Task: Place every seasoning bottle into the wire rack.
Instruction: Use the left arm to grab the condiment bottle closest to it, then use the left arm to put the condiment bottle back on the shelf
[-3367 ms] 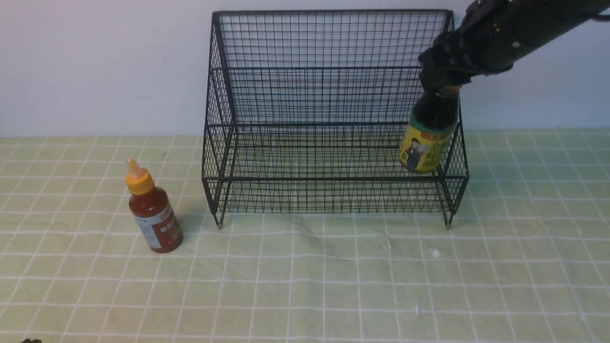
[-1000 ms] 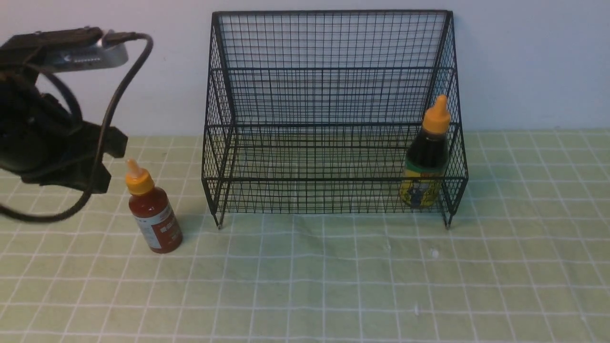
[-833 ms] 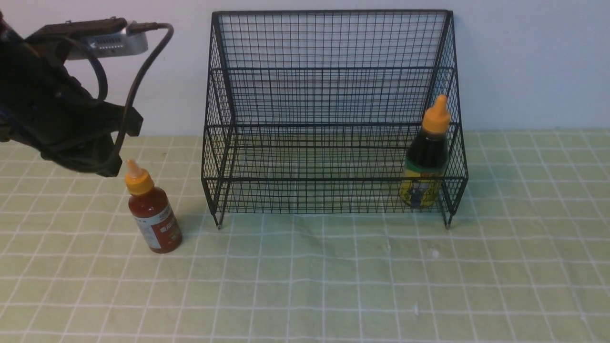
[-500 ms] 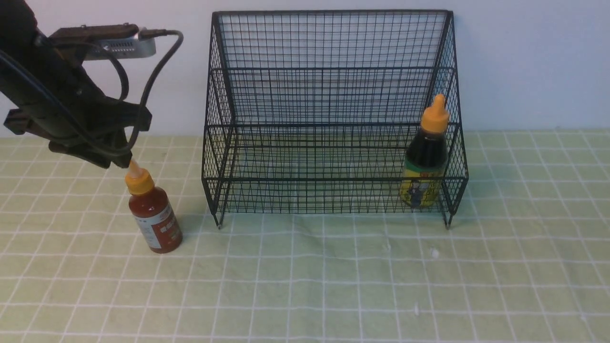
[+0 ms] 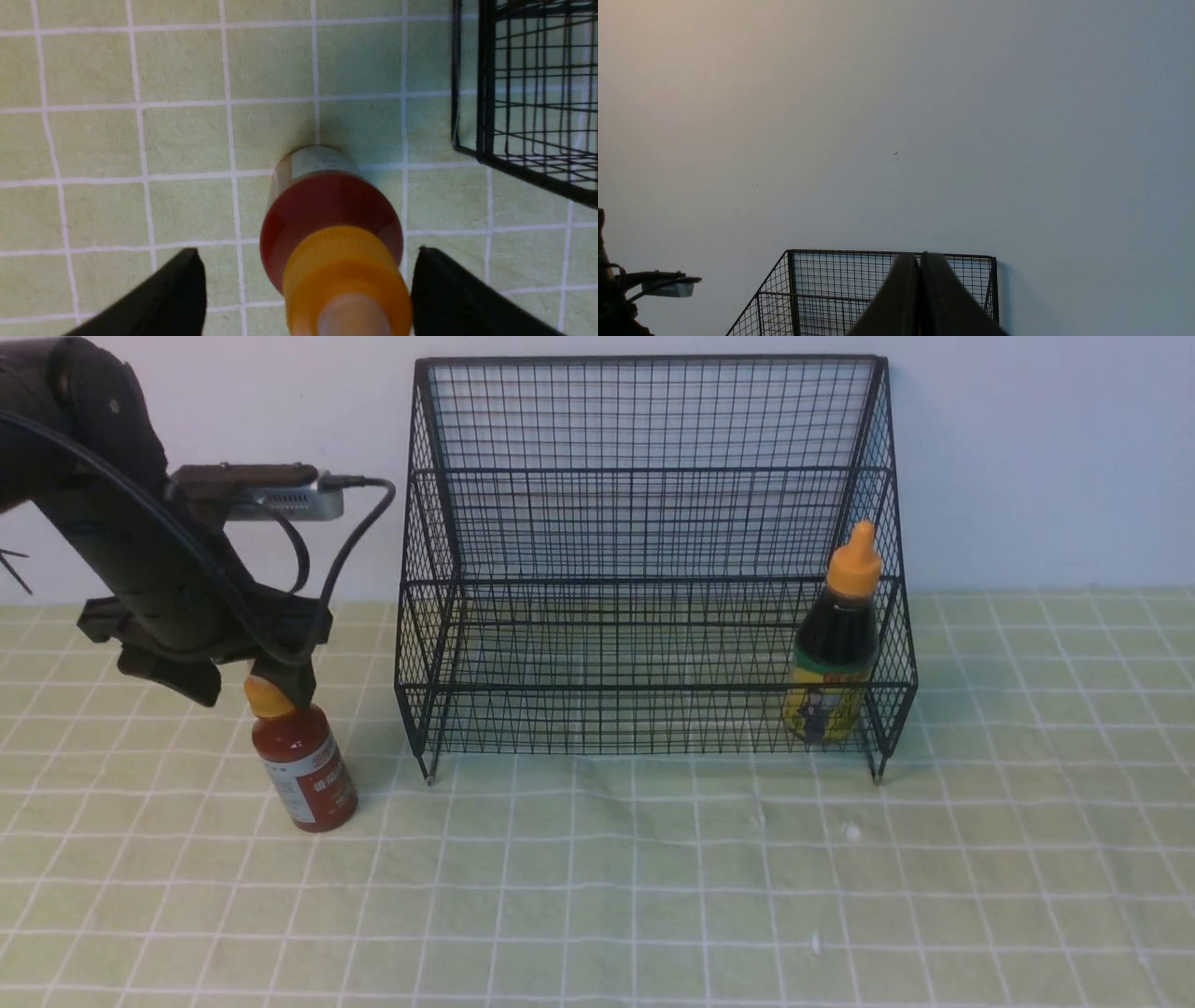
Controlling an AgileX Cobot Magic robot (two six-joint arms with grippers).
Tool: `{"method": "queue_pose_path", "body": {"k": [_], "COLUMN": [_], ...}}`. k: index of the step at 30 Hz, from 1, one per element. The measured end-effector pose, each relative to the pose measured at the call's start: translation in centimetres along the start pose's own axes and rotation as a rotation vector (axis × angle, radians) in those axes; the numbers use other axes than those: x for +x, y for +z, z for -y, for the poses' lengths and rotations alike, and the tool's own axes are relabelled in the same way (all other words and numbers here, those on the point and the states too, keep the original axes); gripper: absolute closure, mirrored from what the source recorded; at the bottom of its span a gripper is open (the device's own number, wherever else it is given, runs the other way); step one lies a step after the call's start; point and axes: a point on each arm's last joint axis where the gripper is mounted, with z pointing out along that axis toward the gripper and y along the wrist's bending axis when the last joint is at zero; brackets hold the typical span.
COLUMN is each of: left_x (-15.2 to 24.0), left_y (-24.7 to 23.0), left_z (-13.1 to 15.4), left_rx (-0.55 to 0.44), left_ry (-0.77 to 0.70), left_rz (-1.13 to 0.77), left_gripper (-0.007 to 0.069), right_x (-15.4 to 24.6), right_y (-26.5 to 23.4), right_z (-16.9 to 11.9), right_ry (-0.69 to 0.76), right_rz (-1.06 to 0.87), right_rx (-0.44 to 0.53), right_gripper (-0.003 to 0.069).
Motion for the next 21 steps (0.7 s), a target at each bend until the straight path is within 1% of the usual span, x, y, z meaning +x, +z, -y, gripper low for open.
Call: {"method": "queue_pose_path", "body": {"k": [4,7,8,11,15,19,21], "left_x": [-0.2,-0.2,-0.2,-0.2,-0.2,-0.9,-1.2], "left_y": [1.1,1.2,1.1,0.9,-1.6,-7.4,-10.3], "left_z": [-0.1,0.0,-0.1,-0.1,-0.4,0.1,1.1], "left_rx": [-0.002,0.003,0.001,-0.011,-0.051,-0.065,-0.058], "left_ry": [-0.001,-0.004,-0.001,0.008,0.032,0.046,0.069], "left_rz": [-0.014,-0.016,-0.013,-0.020,-0.020,0.091,0.166], "left_gripper": [0.0155,0.0319,0.0349,0.0344,0.0344,0.0344,0.0344], "right_x": [0.0,0.0,0.0,0.0,0.0,0.1,0.1], "right_y": [0.0,0.0,0.0,0.0,0.0,0.0,0.0], "right_z": [0.0,0.0,0.0,0.0,0.0,0.0,0.0], "right_ry": [0.000,-0.003,-0.004,-0.005,-0.006,-0.006,-0.006], "right_rz": [0.000,-0.001,-0.001,-0.001,-0.002,-0.010,-0.012], "right_rx": [0.000,0.001,0.001,0.001,0.001,0.001,0.001], "right_gripper": [0.0672,0.0672,0.0672,0.0672,0.0672,0.0672,0.0672]}}
